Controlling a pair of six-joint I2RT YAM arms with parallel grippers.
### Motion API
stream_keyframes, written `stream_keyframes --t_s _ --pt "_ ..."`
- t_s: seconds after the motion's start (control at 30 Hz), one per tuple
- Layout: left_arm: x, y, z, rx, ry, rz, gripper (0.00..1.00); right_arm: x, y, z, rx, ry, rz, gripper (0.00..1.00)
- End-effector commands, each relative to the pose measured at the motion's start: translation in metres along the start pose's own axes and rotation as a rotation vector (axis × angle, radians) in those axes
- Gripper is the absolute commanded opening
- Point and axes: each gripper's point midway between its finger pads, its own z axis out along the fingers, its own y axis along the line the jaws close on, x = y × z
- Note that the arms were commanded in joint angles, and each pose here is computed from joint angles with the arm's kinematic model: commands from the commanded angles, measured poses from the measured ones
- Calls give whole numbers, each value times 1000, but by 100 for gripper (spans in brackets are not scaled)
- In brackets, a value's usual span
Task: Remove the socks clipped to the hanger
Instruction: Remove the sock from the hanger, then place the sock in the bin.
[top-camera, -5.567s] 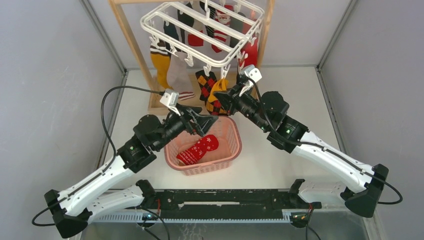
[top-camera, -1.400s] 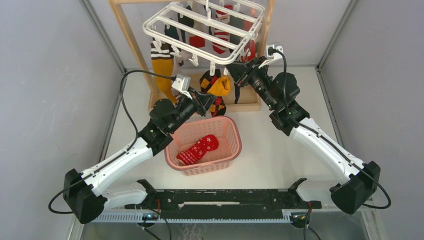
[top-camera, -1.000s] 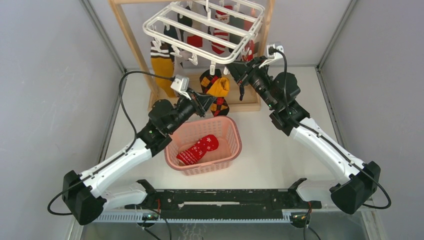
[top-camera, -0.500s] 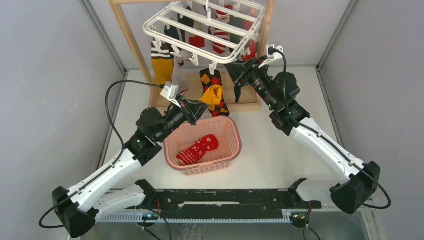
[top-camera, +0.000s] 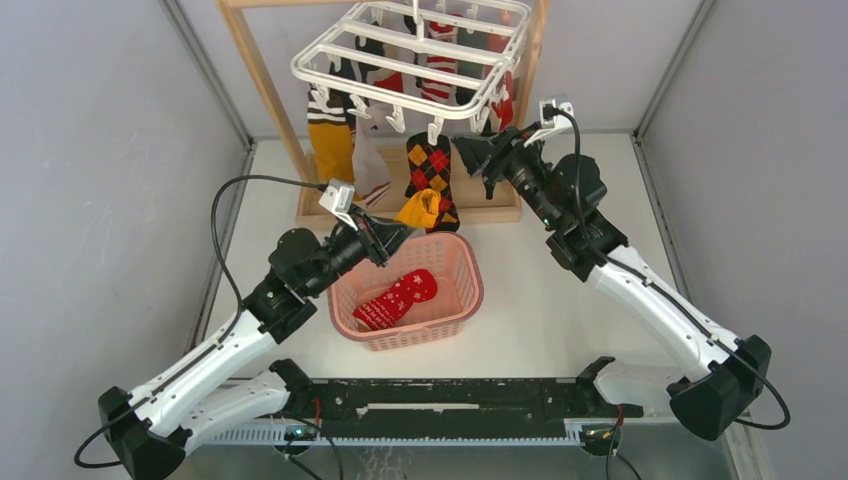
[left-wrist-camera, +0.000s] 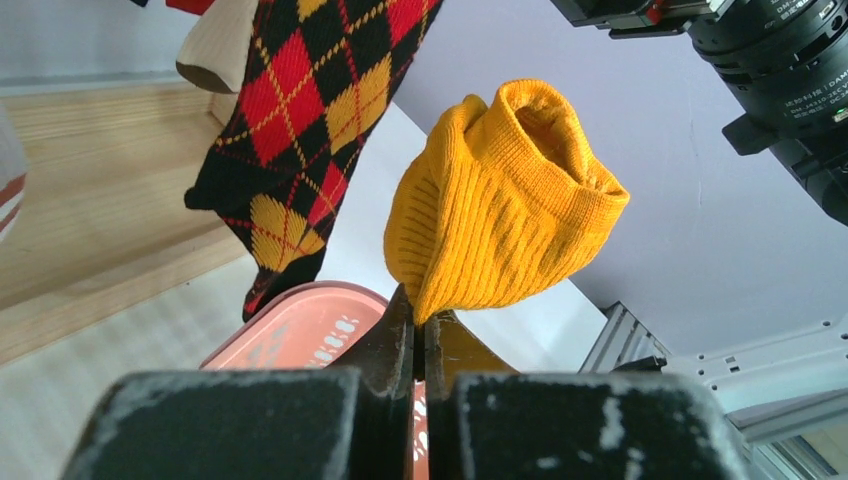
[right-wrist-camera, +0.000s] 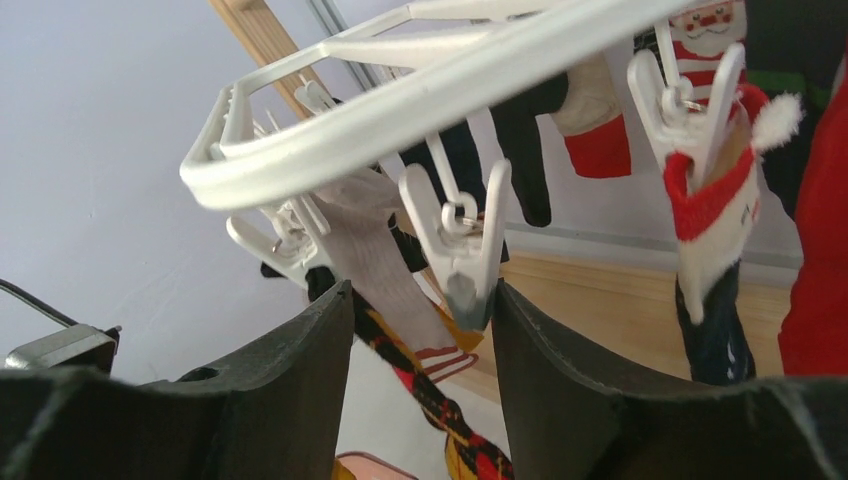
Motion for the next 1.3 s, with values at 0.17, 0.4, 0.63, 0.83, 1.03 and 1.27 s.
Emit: stream_keyframes --t_s 0.17,0.4,0.63,0.83,1.03,1.27 --pt "23 4 -15 -5 53 -43 0 2 -1 -42 22 -24 58 61" --pt "51 21 -20 -64 120 -73 3 31 -5 -73 50 42 81 62" --pt "79 35 -27 -115 179 -117 3 55 -15 -109 81 71 139 62" --pt "106 58 -35 -221 260 -125 4 76 -27 -136 122 105 170 62" --pt "133 77 -39 -308 341 -147 5 99 -39 -157 154 148 199 62" --pt "161 89 -42 -373 450 -158 18 119 -41 -169 156 191 217 62"
